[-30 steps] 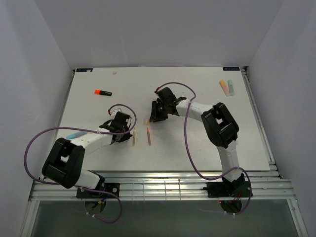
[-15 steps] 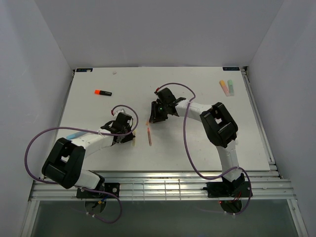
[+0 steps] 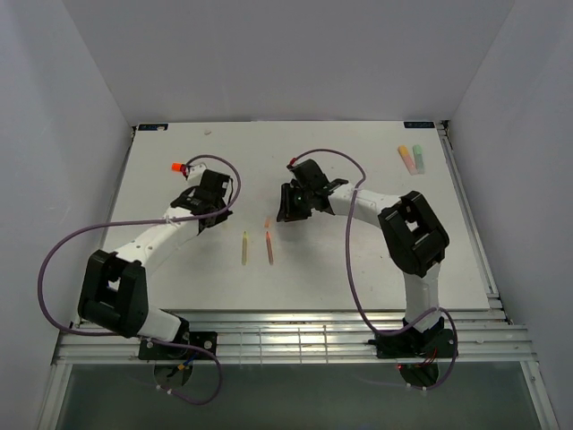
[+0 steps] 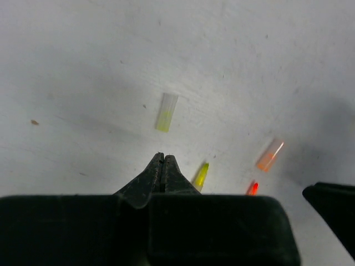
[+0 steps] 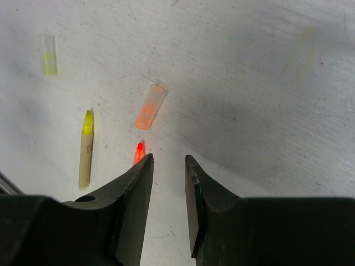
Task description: Open the pen caps
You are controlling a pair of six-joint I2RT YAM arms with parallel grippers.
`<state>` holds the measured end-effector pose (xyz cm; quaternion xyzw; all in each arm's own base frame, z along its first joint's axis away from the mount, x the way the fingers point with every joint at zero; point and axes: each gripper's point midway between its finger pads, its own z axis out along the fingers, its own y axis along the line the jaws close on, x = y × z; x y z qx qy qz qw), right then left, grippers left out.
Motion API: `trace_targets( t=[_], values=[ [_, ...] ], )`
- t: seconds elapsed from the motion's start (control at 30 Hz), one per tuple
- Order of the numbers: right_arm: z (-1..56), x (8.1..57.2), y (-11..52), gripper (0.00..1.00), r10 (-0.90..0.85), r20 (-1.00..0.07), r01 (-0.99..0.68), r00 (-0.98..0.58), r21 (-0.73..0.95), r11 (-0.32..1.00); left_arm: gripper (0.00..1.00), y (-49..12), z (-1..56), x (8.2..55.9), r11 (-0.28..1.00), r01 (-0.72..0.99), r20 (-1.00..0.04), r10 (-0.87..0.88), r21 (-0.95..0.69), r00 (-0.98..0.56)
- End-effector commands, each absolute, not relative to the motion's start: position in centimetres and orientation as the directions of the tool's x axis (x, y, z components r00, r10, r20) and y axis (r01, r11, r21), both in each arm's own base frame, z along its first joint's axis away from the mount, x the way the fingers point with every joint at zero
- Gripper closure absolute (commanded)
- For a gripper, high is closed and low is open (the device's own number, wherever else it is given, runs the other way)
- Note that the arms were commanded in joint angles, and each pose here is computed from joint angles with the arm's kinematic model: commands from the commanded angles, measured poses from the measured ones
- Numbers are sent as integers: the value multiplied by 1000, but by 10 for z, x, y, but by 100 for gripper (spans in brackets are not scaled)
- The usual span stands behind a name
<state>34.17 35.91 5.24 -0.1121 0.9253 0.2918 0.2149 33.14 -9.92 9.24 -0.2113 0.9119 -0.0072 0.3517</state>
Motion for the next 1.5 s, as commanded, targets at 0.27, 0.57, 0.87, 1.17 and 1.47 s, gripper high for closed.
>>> trace_targets(
  t=[0.27, 0.57, 0.87, 1.17, 1.47],
  values=[
    [85, 342, 337, 64, -65, -543, -382, -837, 495, 780, 100, -27, 75, 383, 871, -490, -619, -410, -46, -670],
    [85, 343, 326, 65, -44, -544, -372, -838, 510, 775, 100, -54, 36, 373, 897, -426, -535, -419, -118, -734],
    [81, 340, 325, 66, -30, -535, -363, -844, 530, 766, 100, -58, 28, 360, 904, -412, -524, -408, -114, -748],
    [72, 337, 322, 67, -34, -525, -355, -850, 524, 774, 100, -99, 69, 372, 927, -269, -592, -373, -260, -714],
    [74, 335, 327, 68, -24, -517, -354, -856, 551, 756, 100, -103, 139, 374, 927, -221, -680, -372, -302, -631]
  ],
)
